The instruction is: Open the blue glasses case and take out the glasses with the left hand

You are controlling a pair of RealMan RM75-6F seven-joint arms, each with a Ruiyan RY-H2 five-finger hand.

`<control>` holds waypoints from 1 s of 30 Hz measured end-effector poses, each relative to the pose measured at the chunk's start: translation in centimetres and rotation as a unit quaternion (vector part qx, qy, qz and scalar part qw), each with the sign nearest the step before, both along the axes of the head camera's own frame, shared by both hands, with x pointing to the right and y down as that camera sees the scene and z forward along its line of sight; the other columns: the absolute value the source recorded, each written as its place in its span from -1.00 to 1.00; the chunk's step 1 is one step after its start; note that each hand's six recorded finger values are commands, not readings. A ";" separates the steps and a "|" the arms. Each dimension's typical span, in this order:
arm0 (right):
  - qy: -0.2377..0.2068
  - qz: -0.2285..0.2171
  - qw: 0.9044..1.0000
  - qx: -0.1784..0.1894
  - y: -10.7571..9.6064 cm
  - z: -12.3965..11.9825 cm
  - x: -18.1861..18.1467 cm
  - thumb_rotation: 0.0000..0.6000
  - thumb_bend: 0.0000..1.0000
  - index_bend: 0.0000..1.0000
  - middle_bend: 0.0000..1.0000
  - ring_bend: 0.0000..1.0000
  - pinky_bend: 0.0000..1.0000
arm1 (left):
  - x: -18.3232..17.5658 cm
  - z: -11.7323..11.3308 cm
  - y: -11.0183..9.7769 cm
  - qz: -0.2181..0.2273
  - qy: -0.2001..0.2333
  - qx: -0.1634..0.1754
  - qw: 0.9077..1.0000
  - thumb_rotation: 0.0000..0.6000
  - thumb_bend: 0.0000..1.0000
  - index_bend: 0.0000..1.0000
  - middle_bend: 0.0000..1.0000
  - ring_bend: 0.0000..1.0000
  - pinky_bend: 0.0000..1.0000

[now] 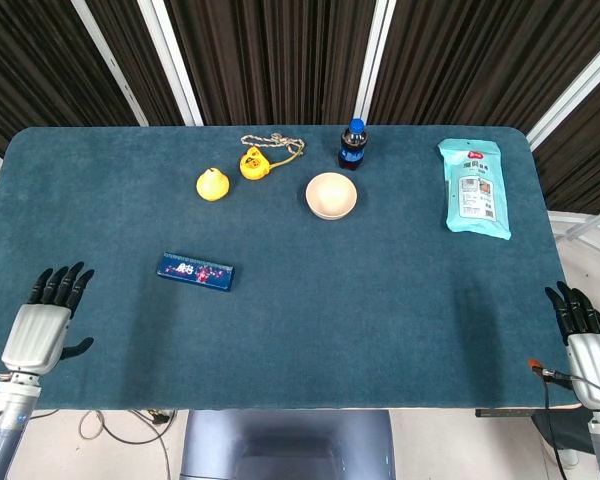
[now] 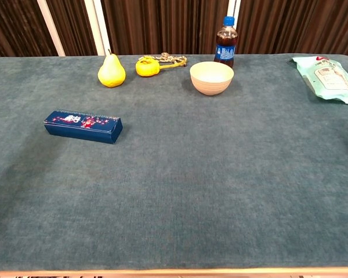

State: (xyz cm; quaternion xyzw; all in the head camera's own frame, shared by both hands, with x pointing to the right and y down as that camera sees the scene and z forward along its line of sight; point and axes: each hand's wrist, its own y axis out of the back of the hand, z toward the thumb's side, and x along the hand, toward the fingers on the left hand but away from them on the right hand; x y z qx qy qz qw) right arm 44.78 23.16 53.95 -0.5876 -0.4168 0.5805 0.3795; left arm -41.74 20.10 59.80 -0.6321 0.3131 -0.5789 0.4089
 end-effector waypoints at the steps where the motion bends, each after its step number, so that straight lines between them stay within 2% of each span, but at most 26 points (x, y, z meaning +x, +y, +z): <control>1: 0.000 0.001 1.000 0.000 0.0 0.0 0.0 1.00 -0.76 -1.00 -1.00 -1.00 -0.58 | 0.3 0.1 -0.4 0.007 -0.004 0.001 1.000 1.00 -0.85 -1.00 -0.99 -1.00 -0.96; 6: 0.001 0.004 1.000 -0.005 -0.1 0.2 0.1 1.00 -0.76 -1.00 -1.00 -1.00 -0.58 | 2.0 1.1 -2.9 0.035 -0.018 -0.005 0.999 1.00 -0.74 -1.00 -0.89 -1.00 -0.96; 16: 0.006 0.011 1.000 -0.006 -0.2 0.4 0.5 1.00 -0.76 -1.00 -1.00 -1.00 -0.58 | 6.2 6.7 -8.3 0.080 -0.048 -0.068 0.993 1.00 -0.48 -1.00 -0.76 -1.00 -0.93; 22: 0.008 0.014 1.000 -0.007 -0.3 0.4 0.6 1.00 -0.75 -1.00 -1.00 -1.00 -0.58 | 7.8 9.5 -9.8 0.094 -0.065 -0.089 0.989 1.00 -0.42 -1.00 -0.68 -1.00 -0.91; 30: 0.014 0.016 1.000 -0.005 -0.3 0.4 0.7 1.00 -0.75 -1.00 -1.00 -1.00 -0.58 | 9.2 11.4 -10.4 0.112 -0.073 -0.108 0.985 1.00 -0.41 -1.00 -0.63 -1.00 -0.90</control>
